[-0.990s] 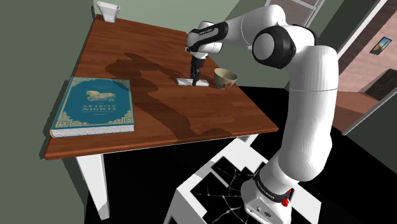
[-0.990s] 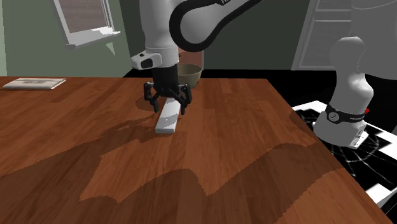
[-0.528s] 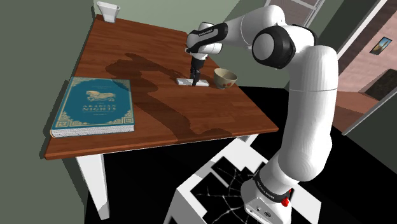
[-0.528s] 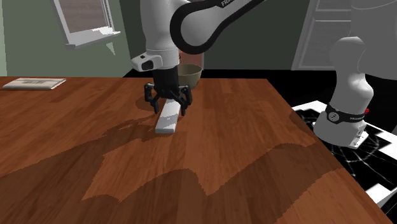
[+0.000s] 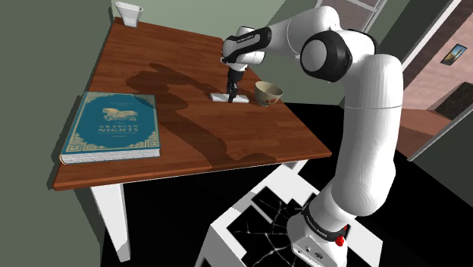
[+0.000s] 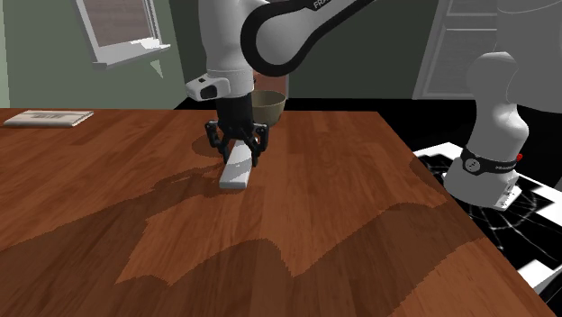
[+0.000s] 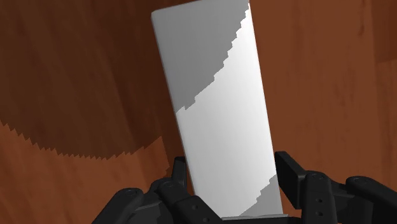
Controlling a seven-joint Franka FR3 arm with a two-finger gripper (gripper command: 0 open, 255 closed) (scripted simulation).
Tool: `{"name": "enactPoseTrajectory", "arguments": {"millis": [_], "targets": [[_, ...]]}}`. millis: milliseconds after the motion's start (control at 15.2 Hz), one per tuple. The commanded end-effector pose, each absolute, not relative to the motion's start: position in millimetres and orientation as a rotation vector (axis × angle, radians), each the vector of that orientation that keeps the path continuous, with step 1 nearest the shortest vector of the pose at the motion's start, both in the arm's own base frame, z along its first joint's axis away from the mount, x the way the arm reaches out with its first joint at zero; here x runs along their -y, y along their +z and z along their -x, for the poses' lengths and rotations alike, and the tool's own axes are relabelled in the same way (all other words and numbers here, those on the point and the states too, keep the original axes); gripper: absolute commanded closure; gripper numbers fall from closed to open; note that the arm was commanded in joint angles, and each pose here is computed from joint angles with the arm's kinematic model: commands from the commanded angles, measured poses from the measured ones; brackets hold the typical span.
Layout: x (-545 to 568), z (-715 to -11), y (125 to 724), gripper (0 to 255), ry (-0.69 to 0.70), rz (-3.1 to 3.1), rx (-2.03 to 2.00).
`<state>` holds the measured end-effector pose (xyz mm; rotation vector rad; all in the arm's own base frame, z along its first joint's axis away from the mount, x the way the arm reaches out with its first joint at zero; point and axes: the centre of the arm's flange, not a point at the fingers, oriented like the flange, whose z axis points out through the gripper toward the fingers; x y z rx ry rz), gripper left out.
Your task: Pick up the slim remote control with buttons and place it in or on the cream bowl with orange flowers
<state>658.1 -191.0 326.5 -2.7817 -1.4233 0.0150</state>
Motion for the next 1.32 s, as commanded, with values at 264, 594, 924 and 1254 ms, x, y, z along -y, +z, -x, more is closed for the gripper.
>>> {"name": "enactPoseTrajectory", "arguments": {"millis": [264, 594, 924, 1254], "targets": [[191, -658, 342, 255, 0.016, 2.782, 1.422], [191, -658, 368, 255, 0.016, 2.782, 1.422], [191, -658, 395, 255, 0.016, 2.782, 1.422], [191, -658, 421, 255, 0.016, 2.782, 1.422]]}}
